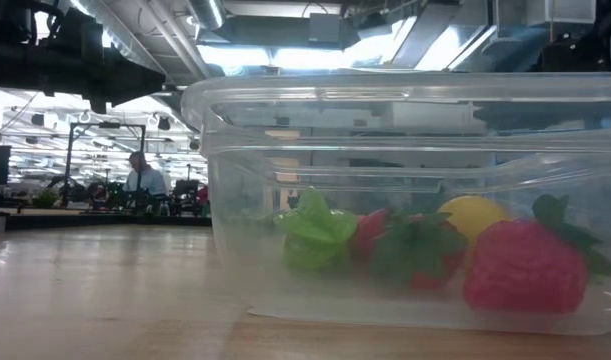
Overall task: Pick and placing Produce into tupperware
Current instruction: Return to Home Position
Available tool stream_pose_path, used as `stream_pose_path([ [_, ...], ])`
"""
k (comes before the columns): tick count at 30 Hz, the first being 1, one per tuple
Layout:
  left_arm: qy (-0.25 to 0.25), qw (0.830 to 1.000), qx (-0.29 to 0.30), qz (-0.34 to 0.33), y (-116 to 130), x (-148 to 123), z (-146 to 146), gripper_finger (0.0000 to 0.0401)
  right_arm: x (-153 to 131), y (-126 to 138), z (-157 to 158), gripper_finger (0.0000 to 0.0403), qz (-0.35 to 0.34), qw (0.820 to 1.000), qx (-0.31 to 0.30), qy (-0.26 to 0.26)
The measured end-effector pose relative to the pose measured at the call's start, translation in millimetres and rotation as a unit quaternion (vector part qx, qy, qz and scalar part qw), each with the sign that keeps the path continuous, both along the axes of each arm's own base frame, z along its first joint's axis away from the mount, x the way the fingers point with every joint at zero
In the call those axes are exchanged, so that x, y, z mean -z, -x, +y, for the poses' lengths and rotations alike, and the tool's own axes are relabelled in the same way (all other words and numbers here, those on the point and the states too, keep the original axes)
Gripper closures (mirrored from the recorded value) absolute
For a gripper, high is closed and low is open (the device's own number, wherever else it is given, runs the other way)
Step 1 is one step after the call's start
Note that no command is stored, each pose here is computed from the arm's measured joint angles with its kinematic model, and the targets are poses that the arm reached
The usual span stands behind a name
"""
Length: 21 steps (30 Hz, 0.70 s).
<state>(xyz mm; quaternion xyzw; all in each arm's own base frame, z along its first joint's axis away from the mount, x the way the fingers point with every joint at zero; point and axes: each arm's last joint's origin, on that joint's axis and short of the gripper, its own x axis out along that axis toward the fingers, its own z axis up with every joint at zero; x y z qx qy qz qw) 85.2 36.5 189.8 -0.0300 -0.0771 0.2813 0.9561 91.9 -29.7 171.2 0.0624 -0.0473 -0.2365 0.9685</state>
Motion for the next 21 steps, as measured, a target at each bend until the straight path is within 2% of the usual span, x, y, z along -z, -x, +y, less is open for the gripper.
stream_pose_path([
  [21, 0.0, 1.0, 0.0, 0.0, 0.0, 0.0, 0.0, 0.0261, 0.1, -0.1, 0.0, 0.0189, 0.004, 1.0, 0.0, 0.002],
])
